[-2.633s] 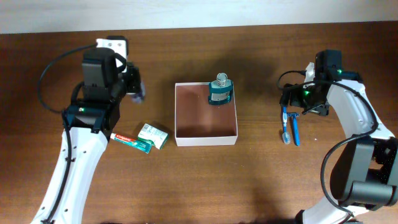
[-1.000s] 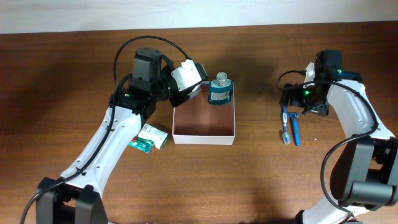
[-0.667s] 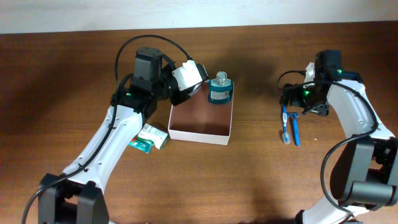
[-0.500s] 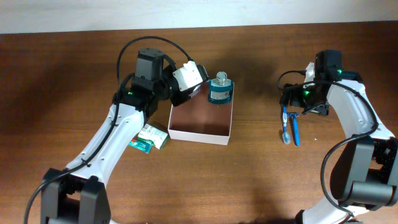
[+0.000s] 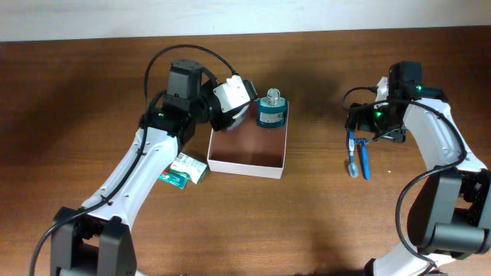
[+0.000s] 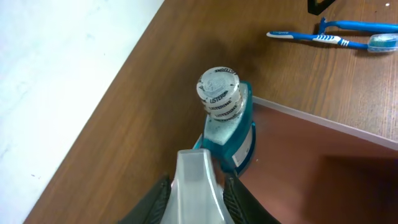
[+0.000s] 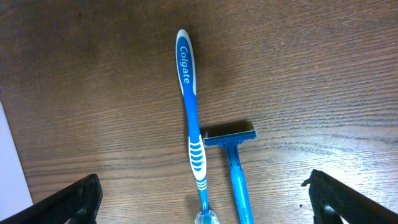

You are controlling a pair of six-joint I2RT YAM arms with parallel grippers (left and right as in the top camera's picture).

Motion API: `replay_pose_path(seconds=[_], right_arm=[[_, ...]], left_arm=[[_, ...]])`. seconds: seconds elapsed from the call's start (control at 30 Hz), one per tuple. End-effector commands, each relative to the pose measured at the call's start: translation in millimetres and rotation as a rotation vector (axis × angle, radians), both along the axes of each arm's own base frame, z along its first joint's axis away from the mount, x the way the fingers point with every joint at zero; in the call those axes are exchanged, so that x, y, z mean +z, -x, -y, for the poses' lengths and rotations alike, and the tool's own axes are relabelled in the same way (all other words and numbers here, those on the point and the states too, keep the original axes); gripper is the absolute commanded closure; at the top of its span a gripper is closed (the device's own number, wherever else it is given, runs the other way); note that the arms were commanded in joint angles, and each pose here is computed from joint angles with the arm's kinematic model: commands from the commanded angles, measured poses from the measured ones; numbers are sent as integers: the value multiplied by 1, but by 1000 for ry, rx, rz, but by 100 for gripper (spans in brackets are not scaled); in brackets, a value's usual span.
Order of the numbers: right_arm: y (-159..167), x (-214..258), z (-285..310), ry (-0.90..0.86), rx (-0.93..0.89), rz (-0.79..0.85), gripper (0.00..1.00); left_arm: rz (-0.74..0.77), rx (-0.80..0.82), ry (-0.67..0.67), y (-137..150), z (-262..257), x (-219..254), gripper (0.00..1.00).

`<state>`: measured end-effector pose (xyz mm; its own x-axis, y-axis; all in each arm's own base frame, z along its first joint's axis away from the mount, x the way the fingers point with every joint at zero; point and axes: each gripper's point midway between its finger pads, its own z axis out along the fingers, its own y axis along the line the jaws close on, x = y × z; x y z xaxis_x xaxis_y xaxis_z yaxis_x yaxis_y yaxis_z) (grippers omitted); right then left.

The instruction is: Pack container

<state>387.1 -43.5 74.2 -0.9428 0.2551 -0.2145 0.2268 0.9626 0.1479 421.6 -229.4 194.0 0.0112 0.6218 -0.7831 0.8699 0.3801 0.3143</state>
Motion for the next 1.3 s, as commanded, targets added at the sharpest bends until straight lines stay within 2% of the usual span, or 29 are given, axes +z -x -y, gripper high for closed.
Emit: replay_pose_path(seconds=[0.0, 0.07, 0.4, 0.77, 0.97, 1.27], right_arm=[[-4, 11, 2, 13, 6, 33, 1], [-4, 11, 2, 13, 6, 33, 1], [-4, 11, 2, 13, 6, 33, 2], [-4, 11, 2, 13, 6, 33, 1], [-4, 11, 2, 13, 6, 33, 1], [-4, 11, 2, 13, 6, 33, 1]], left_arm=[[-7, 18, 57, -2, 5, 16, 91], [-22, 30, 68, -2, 5, 17, 99], [-30, 60, 104, -6, 5, 22, 99], [-98, 470, 243, -47, -27, 34, 99], [-172, 556, 322, -49, -30, 33, 99], [-185, 589, 294, -54, -27, 16, 99]])
